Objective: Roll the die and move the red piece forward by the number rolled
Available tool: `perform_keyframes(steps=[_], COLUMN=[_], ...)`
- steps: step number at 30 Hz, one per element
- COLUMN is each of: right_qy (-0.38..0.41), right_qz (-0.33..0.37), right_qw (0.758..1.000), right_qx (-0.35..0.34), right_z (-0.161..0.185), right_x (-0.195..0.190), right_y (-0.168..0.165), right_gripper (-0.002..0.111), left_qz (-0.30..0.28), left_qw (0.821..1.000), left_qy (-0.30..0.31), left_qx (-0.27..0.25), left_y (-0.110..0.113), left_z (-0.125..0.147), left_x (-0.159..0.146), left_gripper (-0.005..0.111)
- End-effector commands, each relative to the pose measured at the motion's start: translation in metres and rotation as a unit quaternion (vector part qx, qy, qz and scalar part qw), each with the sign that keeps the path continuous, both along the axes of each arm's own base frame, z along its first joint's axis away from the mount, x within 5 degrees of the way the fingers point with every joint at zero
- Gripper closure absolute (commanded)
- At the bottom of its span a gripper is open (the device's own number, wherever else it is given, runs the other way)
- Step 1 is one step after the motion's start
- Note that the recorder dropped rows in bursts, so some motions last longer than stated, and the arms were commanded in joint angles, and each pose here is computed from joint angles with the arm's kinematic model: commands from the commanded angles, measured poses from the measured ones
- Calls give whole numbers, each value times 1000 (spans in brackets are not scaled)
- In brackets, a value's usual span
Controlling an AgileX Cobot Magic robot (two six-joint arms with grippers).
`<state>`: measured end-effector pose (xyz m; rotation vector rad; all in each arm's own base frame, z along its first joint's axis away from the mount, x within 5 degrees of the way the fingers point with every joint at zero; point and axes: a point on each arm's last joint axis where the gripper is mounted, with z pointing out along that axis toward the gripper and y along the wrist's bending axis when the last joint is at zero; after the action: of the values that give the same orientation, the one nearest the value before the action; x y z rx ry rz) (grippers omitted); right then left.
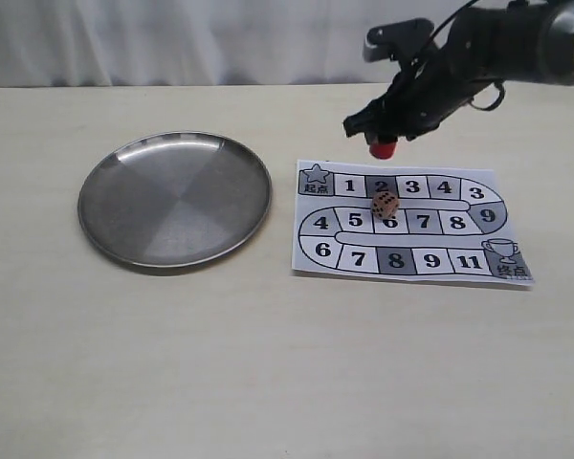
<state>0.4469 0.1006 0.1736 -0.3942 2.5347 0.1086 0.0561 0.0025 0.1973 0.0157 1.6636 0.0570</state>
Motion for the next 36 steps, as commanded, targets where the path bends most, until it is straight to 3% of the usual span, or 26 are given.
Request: perform_keyframes(steps=[1,4,14,19,28,32,36], right_qy=[43,60,62,29,-95,-100,-68], right_qz=[-3,2,5,6,0,-24,-31], right_qw=[999,998,998,999,995,995,997], right_qx=[-11,-21,-25,-20,-26,-15,-23], right_z=[-41,-56,-54,-23,81,92,72], right_x=[3,3,2,2,-14,-17,-13], right_y=[-2,-3,-3,-4,-14,-23,-31], right_gripper=[104,104,104,104,104,104,104], left_qz=[-2,-2,-2,-2,-2,-2,-2], left_qw=[1000,1000,1000,1000,1000,1000,1000], left_qy=[-4,-4,-4,-4,-4,-4,-4], left_qx=[0,0,0,0,0,0,0], left_y=[0,0,0,0,0,0,0], left_z=[0,0,0,0,0,0,0], left_x=[0,0,0,0,0,0,0], left_gripper=[107,107,107,107,107,107,107])
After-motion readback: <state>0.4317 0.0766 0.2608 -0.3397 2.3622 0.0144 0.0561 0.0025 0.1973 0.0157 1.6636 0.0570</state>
